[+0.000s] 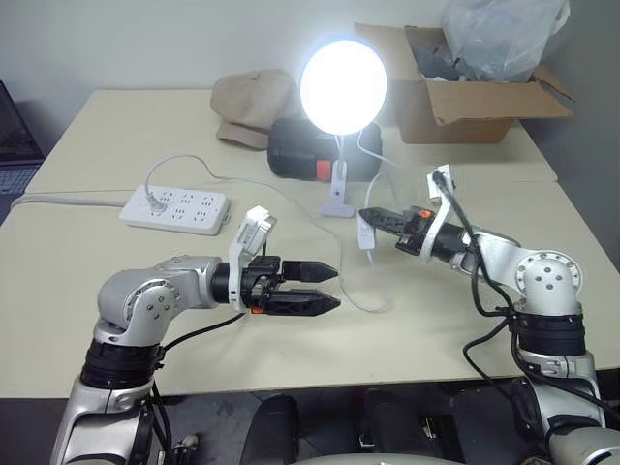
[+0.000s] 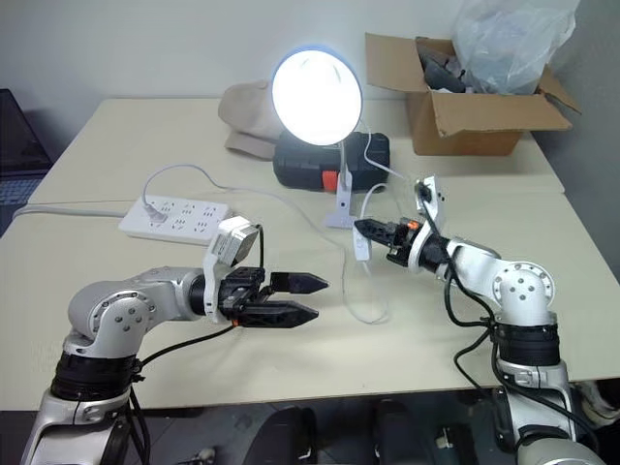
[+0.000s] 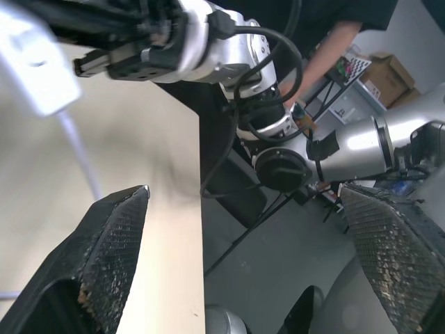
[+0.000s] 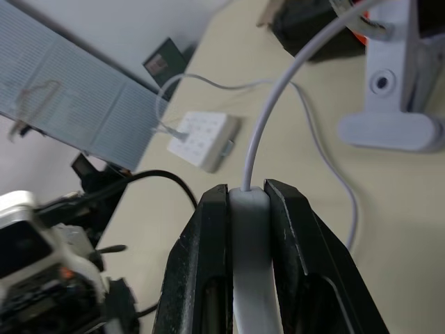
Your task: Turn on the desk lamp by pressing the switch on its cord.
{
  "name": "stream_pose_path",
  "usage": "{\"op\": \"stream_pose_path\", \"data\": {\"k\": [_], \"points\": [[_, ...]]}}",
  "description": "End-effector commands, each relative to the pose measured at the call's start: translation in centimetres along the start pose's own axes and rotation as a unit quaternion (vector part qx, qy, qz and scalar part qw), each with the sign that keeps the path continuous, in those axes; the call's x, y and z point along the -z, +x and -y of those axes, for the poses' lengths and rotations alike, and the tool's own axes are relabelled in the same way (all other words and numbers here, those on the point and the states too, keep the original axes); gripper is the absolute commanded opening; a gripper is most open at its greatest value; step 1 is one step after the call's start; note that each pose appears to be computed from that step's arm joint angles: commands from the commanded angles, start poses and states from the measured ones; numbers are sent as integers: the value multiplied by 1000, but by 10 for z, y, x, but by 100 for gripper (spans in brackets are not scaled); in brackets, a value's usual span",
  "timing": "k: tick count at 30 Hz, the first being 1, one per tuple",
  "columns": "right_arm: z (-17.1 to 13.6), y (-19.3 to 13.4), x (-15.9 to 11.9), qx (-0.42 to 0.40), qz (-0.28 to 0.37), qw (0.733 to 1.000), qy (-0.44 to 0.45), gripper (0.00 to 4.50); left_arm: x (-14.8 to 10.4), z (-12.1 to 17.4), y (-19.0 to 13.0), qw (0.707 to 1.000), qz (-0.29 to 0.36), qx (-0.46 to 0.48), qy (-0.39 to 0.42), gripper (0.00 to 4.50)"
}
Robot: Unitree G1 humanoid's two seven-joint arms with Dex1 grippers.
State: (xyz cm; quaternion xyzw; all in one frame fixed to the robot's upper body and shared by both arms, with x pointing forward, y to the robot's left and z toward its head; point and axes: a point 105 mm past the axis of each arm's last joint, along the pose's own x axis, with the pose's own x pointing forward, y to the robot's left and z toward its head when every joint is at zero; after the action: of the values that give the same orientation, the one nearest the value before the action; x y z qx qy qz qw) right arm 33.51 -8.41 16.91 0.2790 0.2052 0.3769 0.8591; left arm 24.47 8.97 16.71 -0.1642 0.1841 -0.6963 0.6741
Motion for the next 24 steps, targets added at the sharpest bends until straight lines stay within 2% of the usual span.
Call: {"op": "stream_pose_path", "data": {"k": [1, 6, 9, 12, 15, 16, 17, 24], "points": [[16, 7, 6, 38, -15, 998, -45, 38, -2, 8, -3, 1000, -5, -1, 24, 450], [43, 15, 9, 101, -21, 992, -72, 38, -9, -13, -13, 994, 15, -81, 66, 450], [58, 15, 10, 143, -22, 986, -86, 38, -10, -29, -14, 984, 6, -137, 118, 450], [65, 15, 9, 158, -13, 984, -81, 38, -5, -30, -11, 979, -20, -138, 151, 450], [67, 16, 6, 165, -4, 983, -77, 38, 13, -22, -8, 976, -74, -110, 171, 450], [67, 17, 5, 165, -2, 983, -76, 108, 15, -21, -8, 975, -81, -107, 174, 450], [67, 17, 4, 165, 0, 983, -75, 119, 16, -22, -8, 975, -82, -108, 175, 450], [64, 16, -1, 161, 11, 985, -69, 277, 17, -29, -9, 974, -80, -110, 179, 450]]}}
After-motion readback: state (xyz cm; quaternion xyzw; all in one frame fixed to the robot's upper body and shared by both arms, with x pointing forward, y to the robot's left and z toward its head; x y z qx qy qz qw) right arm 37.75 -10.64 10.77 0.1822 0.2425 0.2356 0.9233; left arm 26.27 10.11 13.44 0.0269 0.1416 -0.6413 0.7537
